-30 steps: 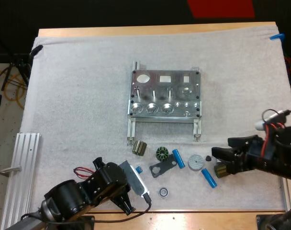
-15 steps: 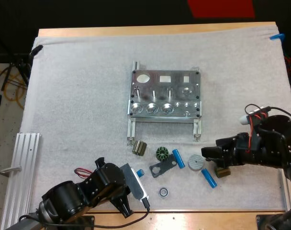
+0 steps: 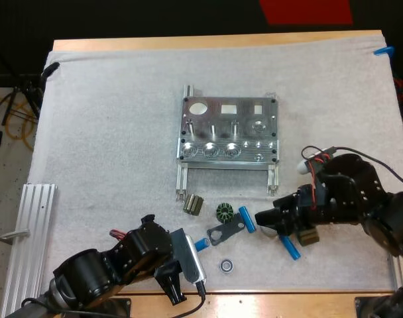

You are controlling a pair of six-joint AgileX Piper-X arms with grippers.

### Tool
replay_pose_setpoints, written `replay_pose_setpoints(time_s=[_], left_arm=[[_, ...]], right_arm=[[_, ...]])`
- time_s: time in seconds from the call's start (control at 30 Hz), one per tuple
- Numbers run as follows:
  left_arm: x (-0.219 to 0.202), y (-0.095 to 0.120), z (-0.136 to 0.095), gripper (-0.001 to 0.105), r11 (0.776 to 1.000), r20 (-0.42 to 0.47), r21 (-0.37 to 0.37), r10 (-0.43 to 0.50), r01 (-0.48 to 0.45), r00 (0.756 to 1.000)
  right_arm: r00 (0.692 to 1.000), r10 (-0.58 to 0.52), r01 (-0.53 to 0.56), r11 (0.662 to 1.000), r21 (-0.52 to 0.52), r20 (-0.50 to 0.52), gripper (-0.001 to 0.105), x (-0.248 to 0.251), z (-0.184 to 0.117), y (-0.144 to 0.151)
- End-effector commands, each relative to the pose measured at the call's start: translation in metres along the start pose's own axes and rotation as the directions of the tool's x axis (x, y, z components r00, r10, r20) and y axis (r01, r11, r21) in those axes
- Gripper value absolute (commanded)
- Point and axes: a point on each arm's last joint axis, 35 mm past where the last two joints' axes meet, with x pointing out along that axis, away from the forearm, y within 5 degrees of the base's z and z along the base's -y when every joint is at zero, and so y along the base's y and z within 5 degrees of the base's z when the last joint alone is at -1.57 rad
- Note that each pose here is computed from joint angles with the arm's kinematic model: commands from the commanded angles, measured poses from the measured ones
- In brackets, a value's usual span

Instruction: Load cells from left to right

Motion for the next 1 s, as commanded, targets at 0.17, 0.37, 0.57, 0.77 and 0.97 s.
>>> replay_pose_setpoints(time_s=[0.17,0.37,0.57,0.77,0.97], left_arm=[[-0.003,-0.002,0.005,0.0,0.999,0.045,0.015,-0.034,0.033,0.998],[-0.003,-0.002,0.006,0.0,0.999,0.052,0.016,-0.04,0.039,0.998],[-0.003,-0.002,0.006,0.0,0.999,0.052,0.016,-0.04,0.039,0.998],[-0.003,-0.002,0.006,0.0,0.999,0.052,0.016,-0.04,0.039,0.998],[-0.004,-0.003,0.012,0.0,0.999,0.106,0.019,-0.048,0.046,0.993]], right_arm=[[0.994,0.108,-0.108,0.992,-0.059,-0.013,0.062,0.02,0.008,0.009],[0.988,0.135,-0.143,0.984,-0.105,-0.081,0.062,0.047,0.015,0.025],[0.974,0.191,-0.207,0.969,-0.135,-0.124,0.062,0.071,0.028,0.041],[0.945,0.292,-0.311,0.942,-0.124,-0.15,0.062,0.084,0.033,0.045],[0.911,0.372,-0.392,0.915,-0.093,-0.18,0.062,0.092,0.031,0.044]])
